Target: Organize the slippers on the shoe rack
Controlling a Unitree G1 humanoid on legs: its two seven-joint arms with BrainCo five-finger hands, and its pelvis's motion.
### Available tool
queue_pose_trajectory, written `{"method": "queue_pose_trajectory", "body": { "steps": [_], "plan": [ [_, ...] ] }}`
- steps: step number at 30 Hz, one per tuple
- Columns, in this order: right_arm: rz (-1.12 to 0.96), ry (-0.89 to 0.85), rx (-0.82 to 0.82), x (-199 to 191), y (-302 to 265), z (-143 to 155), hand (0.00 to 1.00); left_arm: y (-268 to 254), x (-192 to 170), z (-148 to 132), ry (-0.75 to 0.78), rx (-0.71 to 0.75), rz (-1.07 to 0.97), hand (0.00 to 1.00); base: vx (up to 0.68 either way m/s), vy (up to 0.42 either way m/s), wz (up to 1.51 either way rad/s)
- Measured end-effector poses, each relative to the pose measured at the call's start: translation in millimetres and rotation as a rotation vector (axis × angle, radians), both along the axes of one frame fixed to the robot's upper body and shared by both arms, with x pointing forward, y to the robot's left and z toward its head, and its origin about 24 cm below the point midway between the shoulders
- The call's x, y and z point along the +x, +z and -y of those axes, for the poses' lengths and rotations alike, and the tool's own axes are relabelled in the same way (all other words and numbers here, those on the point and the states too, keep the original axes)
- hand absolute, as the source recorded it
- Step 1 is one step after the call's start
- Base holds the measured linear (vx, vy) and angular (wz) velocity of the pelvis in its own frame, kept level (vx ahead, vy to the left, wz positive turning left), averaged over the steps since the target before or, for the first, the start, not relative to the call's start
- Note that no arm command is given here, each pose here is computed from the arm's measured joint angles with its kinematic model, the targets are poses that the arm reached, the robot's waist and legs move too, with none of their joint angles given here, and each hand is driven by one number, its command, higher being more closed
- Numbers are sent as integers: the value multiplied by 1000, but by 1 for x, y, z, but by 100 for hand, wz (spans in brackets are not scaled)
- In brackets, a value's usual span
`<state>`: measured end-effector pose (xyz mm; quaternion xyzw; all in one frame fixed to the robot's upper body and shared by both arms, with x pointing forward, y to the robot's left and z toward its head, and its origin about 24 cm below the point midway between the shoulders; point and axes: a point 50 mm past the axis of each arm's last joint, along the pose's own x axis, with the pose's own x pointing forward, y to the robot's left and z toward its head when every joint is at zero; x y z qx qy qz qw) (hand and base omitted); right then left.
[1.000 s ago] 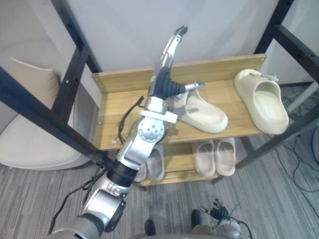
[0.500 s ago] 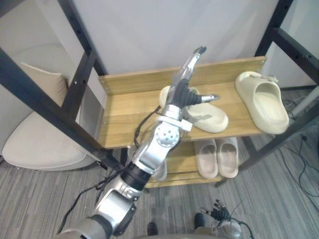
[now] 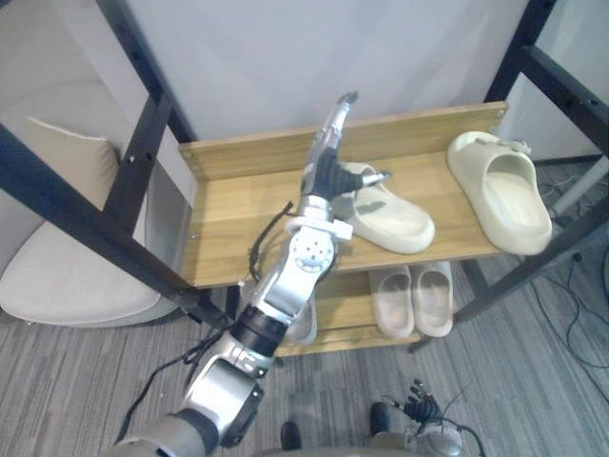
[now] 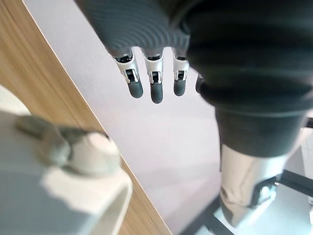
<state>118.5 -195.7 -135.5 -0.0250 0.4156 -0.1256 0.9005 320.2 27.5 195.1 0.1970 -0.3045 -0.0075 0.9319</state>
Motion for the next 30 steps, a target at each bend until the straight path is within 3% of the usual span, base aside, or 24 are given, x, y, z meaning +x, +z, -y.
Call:
{"method": "queue_pose_trajectory", "body": {
  "steps": [30],
  "plan": [
    [8, -4, 11, 3, 0, -6, 0, -41, 8, -7, 61, 82, -153, 0, 0, 0, -1]
  ]
}}
